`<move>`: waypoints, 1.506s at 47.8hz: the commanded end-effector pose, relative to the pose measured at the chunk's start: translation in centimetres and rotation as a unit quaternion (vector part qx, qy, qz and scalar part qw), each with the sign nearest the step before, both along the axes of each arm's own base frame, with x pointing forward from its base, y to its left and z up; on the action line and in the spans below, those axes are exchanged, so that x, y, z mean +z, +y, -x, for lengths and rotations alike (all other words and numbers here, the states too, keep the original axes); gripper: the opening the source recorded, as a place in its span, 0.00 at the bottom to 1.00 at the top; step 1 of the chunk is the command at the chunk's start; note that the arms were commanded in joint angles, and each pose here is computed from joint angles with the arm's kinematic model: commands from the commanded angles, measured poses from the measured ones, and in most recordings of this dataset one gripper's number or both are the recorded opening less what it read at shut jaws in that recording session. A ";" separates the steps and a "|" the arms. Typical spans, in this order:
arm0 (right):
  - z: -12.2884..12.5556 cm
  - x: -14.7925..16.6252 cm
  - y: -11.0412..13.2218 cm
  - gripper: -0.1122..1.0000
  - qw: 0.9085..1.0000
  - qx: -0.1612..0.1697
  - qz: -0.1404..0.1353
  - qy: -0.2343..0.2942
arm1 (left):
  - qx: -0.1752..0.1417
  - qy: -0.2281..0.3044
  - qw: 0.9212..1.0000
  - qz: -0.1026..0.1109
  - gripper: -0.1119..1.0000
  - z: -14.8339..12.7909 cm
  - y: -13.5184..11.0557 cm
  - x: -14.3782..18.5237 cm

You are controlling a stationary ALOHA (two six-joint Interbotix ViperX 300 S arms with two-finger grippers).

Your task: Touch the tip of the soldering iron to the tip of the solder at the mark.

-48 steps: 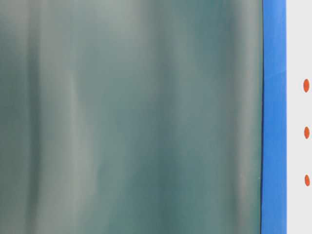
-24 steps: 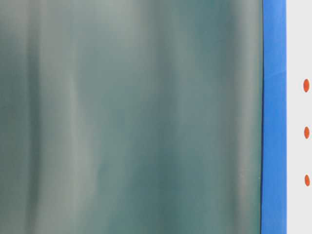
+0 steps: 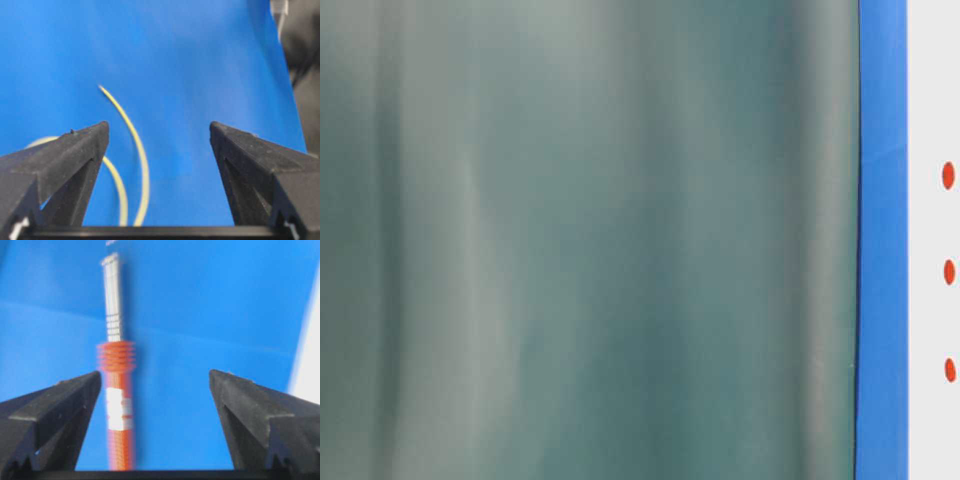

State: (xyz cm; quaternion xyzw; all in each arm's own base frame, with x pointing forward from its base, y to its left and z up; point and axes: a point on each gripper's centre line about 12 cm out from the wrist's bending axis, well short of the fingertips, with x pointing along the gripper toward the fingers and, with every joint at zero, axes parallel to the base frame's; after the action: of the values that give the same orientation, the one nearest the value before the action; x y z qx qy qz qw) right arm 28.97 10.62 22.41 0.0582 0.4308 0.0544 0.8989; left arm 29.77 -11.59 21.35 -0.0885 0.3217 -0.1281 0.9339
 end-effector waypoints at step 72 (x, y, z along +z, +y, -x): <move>12.4 0.2 -11.8 0.81 0.961 -0.132 0.040 -0.240 | 0.121 -0.241 0.958 -0.095 0.79 13.4 11.6 0.2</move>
State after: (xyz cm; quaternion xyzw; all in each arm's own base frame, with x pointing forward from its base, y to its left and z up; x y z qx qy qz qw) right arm 16.31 -1.15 22.16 0.0621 0.1979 -0.0704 0.9757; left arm 16.21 -0.07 21.11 -0.0067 0.0912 -0.0016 0.9958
